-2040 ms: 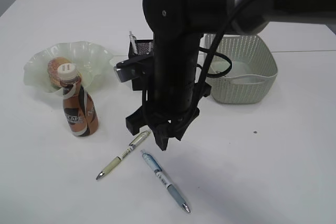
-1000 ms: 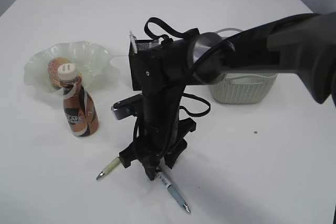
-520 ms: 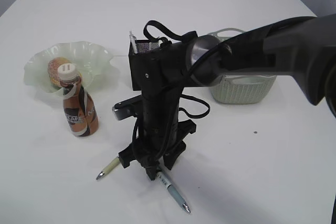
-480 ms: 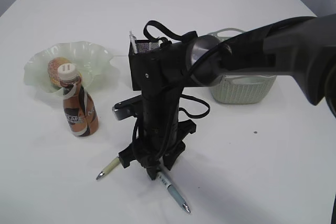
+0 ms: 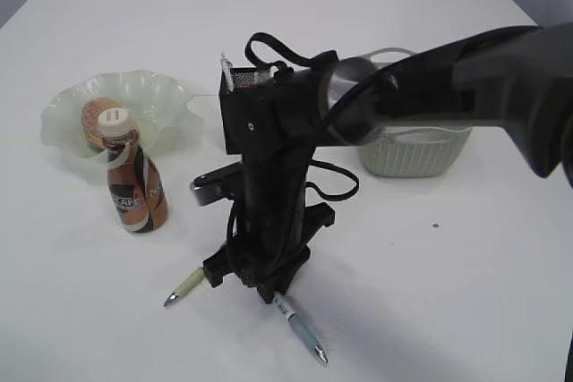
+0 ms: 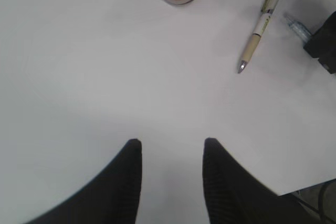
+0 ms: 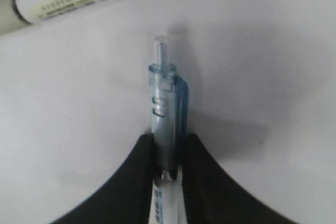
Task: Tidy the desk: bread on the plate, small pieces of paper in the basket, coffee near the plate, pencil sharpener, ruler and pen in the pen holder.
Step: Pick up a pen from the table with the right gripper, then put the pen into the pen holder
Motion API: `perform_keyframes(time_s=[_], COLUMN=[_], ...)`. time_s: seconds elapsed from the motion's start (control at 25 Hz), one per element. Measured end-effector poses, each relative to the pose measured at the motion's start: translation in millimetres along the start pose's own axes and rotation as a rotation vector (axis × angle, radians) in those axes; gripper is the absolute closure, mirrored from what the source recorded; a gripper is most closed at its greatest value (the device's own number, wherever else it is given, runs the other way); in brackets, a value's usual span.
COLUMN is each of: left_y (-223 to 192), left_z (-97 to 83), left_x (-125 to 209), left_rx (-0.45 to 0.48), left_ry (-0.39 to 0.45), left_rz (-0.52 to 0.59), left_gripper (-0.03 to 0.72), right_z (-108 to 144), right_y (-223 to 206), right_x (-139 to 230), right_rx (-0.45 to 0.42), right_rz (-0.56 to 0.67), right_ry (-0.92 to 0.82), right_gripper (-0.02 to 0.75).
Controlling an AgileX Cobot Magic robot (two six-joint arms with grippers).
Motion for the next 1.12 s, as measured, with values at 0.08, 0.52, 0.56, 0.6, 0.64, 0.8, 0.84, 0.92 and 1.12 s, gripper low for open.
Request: perform_keyframes(time_s=[0.08,0.52,0.56,0.6,0.64,0.8,0.84,0.92,1.12], left_y=[0,0,0,0,0,0,0,0,0], left_z=[-0.3,-1.5,-1.5,-1.5,-1.5,-1.7,-1.8,-1.8,-2.0], left_x=[-1,0,1,1,1,1,1,1,1], left_rx=[0.003,0.015,0.015,0.015,0.015,0.017,0.018,0.018,0.019], left_ry=[0.0,0.012,0.013,0.013,0.013,0.014,0.015,0.015,0.017], left_rz=[-0.011,0.004,0.006,0.008,0.008,0.011,0.011,0.011,0.013], left_gripper=[0.398,0.398,0.398,0.398,0.398,0.398,0.398,0.398,0.398], right_z=[1,-24,-33,-42,-52,-85,-93,-102,-115], right_y=[11,148,157,166,174,192,195,202,223], right_x=[1,17,21,25,28,37,38,37,26], right_rx=[0.002,-0.023,-0.042,-0.068,-0.087,-0.099,-0.094,-0.087,-0.008], right_rz=[-0.02,-0.426,-0.459,-0.499,-0.538,-0.67,-0.702,-0.793,-1.057], right_ry=[0.028,0.091,0.088,0.085,0.086,0.105,0.123,0.166,0.23], right_gripper=[0.62,0.621,0.621,0.622,0.622,0.623,0.623,0.623,0.623])
Point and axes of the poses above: a point on each arm's last joint axis where the gripper is mounted, y pointing back along that axis away from the gripper, z along the wrist's bending axis when the last joint is at zero, x = y × z, the point moved 1 cm from there along -y, pointing out along that axis toward the gripper, and after that the axes turned 13 degrees about y, right-handed, at the moved point
